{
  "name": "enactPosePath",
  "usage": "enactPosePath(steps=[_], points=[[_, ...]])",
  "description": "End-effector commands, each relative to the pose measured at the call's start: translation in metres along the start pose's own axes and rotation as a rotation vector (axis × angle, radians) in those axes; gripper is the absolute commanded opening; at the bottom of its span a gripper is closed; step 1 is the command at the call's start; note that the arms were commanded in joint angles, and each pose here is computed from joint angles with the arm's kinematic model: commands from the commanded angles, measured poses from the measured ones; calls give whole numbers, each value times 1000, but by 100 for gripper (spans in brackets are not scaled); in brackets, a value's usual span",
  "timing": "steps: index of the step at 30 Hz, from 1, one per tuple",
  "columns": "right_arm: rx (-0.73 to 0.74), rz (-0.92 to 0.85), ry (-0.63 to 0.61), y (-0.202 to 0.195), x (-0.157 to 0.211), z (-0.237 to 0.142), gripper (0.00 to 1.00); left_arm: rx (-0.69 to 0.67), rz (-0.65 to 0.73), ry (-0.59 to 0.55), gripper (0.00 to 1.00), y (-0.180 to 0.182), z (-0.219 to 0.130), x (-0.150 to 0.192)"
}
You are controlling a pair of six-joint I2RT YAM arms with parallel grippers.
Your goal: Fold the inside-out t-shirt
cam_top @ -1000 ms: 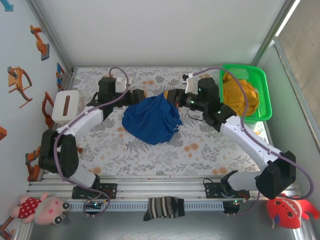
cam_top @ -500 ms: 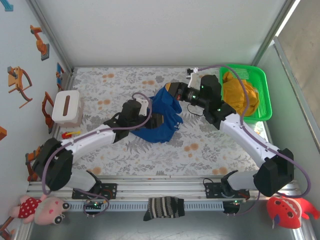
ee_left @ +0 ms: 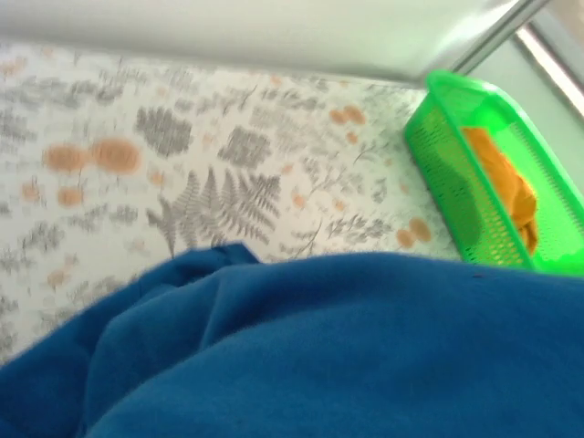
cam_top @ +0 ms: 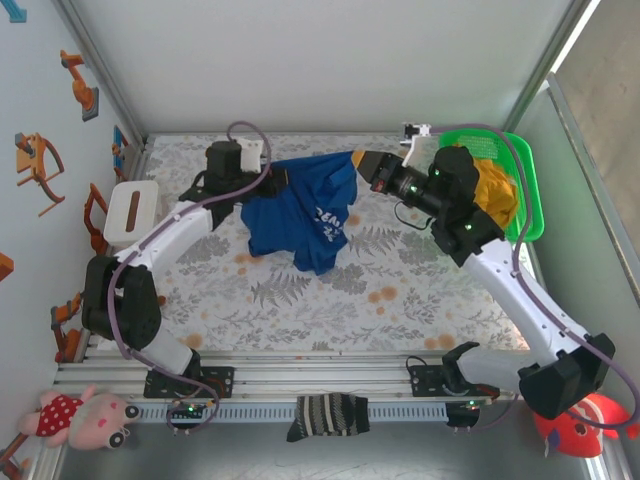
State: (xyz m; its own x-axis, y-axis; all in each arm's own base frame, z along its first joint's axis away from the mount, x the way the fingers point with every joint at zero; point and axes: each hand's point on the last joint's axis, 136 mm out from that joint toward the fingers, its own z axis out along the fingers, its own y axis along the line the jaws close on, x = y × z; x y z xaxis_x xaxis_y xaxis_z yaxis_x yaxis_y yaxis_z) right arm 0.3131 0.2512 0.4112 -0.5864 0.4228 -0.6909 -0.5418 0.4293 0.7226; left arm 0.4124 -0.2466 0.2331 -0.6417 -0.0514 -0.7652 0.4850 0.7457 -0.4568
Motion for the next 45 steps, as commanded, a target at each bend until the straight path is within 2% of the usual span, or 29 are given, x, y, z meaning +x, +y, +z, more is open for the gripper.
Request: enactPosePath(steps=[1, 4, 8, 13, 19, 31, 40, 41, 42, 45], points=[[-8, 50, -32, -19, 5, 11, 0, 92, 0, 140, 36, -9, -2, 28], [1, 114, 2, -46, 26, 26, 0, 121, -49, 140, 49, -13, -7, 41], [21, 176, 26, -74, 48, 37, 0, 150, -105, 114, 54, -25, -20, 65], [31, 207, 36, -87, 58, 41, 0, 120, -45, 93, 60, -56, -24, 99], [31, 216, 34, -87, 59, 42, 0, 67, 18, 70, 60, -75, -5, 110], [31, 215, 32, -82, 59, 43, 0, 119, 34, 92, 61, -100, 37, 105], [28, 208, 33, -78, 57, 41, 0, 79, 4, 109, 62, -90, 52, 115], [29, 207, 32, -78, 57, 40, 0, 66, 2, 113, 61, -88, 54, 117], [27, 205, 30, -76, 56, 39, 0, 57, 2, 116, 56, -85, 56, 118], [61, 184, 35, -79, 56, 36, 0, 60, -8, 107, 21, -78, 58, 113]])
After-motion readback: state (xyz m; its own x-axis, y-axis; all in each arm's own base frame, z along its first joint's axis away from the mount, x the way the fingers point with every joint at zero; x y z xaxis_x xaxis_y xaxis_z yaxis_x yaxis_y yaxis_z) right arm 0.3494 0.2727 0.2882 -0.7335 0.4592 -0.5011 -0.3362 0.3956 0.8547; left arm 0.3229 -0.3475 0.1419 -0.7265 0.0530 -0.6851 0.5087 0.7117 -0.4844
